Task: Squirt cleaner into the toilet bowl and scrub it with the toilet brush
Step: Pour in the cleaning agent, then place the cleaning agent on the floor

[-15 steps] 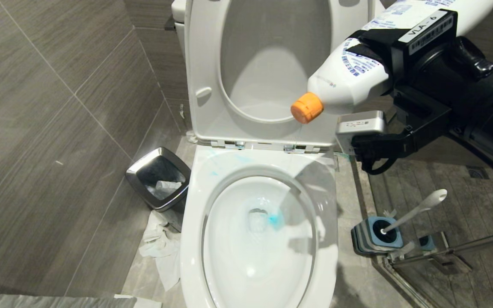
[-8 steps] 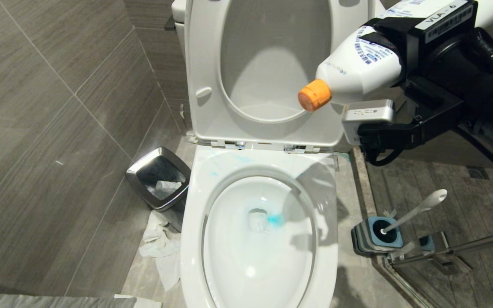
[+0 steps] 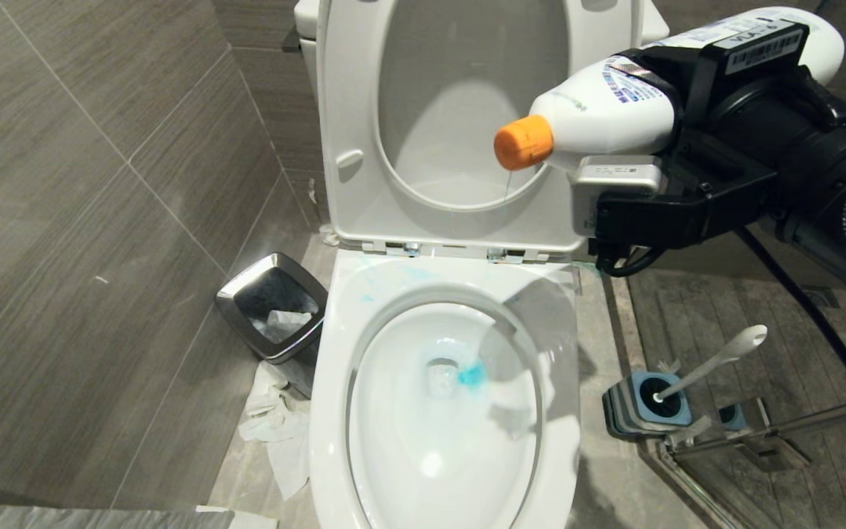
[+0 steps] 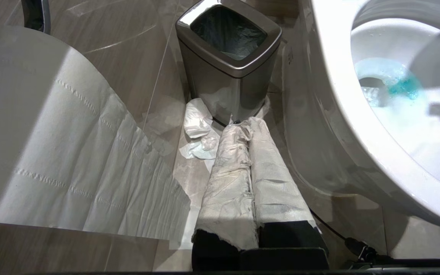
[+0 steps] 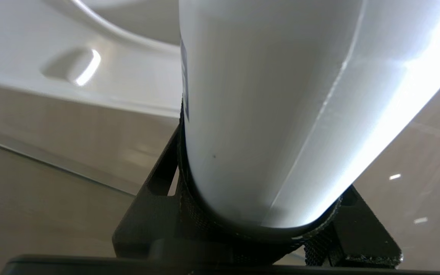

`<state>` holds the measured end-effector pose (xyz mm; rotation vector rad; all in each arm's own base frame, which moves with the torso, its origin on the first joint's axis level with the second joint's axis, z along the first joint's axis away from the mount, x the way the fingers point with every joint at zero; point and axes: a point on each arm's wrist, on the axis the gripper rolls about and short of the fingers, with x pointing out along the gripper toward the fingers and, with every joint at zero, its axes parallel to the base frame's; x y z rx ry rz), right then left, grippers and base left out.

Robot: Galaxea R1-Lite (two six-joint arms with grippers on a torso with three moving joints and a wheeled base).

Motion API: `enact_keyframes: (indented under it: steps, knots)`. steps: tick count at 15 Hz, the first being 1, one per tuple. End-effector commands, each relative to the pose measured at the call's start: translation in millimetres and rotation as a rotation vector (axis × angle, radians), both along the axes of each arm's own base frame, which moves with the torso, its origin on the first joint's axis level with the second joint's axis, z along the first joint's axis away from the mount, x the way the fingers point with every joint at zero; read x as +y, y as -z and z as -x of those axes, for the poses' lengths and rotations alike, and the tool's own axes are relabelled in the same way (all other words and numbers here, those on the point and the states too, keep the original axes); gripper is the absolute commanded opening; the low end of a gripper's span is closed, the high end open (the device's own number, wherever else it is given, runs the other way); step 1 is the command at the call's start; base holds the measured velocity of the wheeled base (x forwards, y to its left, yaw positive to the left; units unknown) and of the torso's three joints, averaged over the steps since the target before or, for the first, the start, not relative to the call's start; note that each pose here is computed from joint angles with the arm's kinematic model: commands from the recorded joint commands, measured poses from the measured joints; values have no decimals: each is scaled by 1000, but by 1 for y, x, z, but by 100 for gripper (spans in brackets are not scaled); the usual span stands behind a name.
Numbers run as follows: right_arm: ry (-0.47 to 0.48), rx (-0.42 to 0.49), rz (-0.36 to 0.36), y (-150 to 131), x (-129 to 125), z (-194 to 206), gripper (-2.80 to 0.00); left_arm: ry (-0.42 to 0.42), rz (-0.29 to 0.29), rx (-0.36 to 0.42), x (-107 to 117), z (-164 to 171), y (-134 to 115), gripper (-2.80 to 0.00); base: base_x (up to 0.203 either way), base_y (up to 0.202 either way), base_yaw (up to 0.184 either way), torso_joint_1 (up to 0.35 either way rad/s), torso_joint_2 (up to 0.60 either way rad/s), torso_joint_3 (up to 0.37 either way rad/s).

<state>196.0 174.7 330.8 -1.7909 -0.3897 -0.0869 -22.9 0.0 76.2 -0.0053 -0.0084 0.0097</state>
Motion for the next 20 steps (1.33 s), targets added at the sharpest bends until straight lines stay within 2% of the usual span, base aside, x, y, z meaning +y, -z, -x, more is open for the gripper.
enact_keyframes:
  steps: [1,3,9,11,14,17,20]
  knots:
    - [-8,16,-35,3,2,-2,-280,-1,1,7,0,-1,2,-280,0,0,0,0,0,0]
    - [-29,39,-108,4,3,-3,-280,-1,1,7,0,-1,2,-280,0,0,0,0,0,0]
    - [-84,119,-391,-2,8,-9,-280,-1,1,7,0,-1,2,-280,0,0,0,0,0,0]
    - [-97,160,-450,-10,7,-8,-280,-1,1,7,0,-1,2,-280,0,0,0,0,0,0]
    - [-100,274,-518,-21,1,-2,-280,-1,1,7,0,-1,2,-280,0,0,0,0,0,0]
    - [-118,326,-634,-43,-8,8,-280,-1,1,7,0,-1,2,-280,0,0,0,0,0,0]
    - [-106,395,-676,-54,-22,22,-280,-1,1,7,0,-1,2,-280,0,0,0,0,0,0]
